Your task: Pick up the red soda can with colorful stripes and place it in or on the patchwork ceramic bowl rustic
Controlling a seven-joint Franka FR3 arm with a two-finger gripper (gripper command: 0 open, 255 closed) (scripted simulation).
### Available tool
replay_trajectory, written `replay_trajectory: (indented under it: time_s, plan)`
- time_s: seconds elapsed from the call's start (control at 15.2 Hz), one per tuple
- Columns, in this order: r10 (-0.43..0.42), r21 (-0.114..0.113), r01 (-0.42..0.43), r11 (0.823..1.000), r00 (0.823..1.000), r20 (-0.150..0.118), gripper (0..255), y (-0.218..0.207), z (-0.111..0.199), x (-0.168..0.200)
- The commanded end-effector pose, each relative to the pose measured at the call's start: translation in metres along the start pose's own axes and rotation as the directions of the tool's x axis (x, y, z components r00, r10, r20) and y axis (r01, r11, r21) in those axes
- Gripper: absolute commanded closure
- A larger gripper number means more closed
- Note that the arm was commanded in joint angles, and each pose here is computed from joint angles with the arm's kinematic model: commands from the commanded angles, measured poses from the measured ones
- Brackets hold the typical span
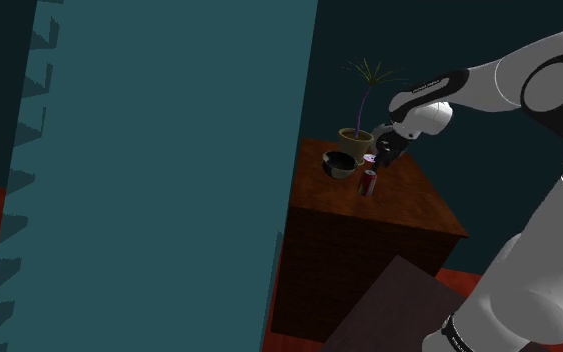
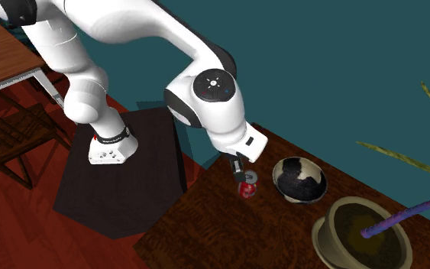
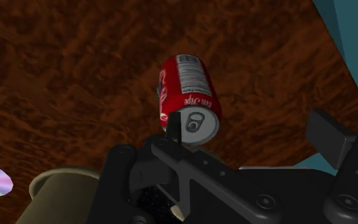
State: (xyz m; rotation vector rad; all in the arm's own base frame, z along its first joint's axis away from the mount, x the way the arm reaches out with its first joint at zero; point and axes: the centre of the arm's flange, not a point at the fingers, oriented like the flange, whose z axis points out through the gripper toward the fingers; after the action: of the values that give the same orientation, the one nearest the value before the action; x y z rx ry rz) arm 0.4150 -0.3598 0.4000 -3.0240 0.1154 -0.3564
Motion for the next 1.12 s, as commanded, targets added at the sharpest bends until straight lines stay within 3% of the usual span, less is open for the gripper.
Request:
replay_trajectory:
  time_s: [0.0,0.2,0.66,1.06]
  plan:
    - [0.003,0.001,-0.003,1.000,1.000,-0.009,0,0.027,0.015,0.008]
    - [0.010,0.003,-0.010,1.000,1.000,-0.018,0,0.055,0.032,0.013]
    - [0.010,0.003,-0.010,1.000,1.000,-0.018,0,0.055,0.069,0.013]
    - [0.010,0.003,-0.010,1.000,1.000,-0.018,0,0.055,0.072,0.014]
